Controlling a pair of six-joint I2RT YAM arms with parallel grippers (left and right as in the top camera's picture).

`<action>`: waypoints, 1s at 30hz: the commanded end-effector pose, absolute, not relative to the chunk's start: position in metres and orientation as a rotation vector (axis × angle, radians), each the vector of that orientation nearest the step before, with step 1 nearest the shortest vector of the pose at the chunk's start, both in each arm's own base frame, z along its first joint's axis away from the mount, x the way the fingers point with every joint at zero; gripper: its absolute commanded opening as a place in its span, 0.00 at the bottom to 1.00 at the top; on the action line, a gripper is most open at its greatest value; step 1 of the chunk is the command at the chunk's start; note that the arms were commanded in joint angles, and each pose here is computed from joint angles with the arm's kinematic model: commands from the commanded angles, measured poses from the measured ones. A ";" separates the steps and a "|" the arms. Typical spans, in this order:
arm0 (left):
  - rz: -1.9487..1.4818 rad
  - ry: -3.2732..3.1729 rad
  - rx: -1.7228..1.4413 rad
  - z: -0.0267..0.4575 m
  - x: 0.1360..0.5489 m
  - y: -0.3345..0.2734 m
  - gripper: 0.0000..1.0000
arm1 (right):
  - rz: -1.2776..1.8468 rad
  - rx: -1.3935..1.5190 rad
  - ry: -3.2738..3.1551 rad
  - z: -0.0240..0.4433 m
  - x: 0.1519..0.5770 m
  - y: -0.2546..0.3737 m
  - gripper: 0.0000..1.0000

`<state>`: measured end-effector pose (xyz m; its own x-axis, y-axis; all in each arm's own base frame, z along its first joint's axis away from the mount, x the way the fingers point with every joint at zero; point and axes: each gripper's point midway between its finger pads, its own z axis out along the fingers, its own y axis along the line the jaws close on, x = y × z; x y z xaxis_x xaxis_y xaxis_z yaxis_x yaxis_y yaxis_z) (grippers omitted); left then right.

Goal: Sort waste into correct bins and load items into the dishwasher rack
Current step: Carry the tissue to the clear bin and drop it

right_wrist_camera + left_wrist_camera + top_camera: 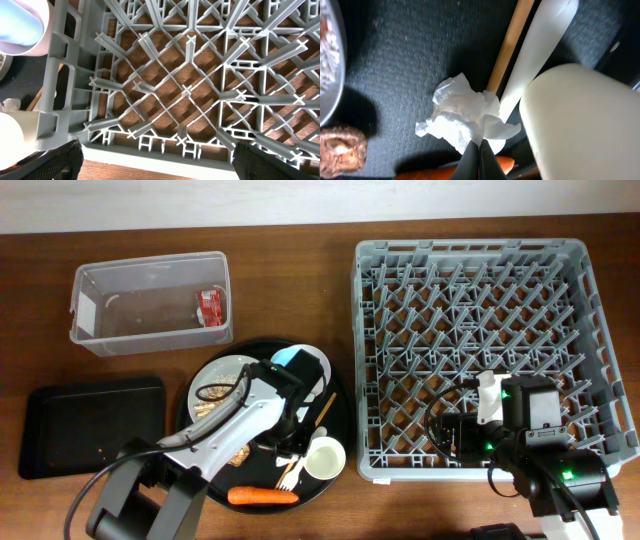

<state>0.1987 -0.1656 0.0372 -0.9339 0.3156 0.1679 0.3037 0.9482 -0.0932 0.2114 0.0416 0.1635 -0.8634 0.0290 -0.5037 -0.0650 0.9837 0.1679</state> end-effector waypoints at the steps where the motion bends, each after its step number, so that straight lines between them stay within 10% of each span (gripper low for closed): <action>1: 0.063 -2.950 -0.481 0.048 0.210 -0.160 0.00 | 0.258 -0.015 2.585 0.170 0.214 0.042 0.99; 15: -0.168 -3.554 -0.013 0.196 0.355 -0.074 0.00 | 0.263 -0.016 2.586 0.170 0.214 0.043 0.99; 28: -0.167 -3.862 0.563 0.200 0.483 0.012 0.02 | 0.272 -0.019 2.594 0.169 0.212 0.044 0.99; 30: -0.175 -3.839 0.557 0.184 0.489 0.012 0.17 | 0.271 -0.019 2.593 0.169 0.212 0.044 0.98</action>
<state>0.4799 0.0082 0.2091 -0.6718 -0.2218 -0.7068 -0.2707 0.9616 -0.0445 0.2092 0.0427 0.1625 -0.8686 0.0288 -0.4947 -0.0670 0.9823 0.1747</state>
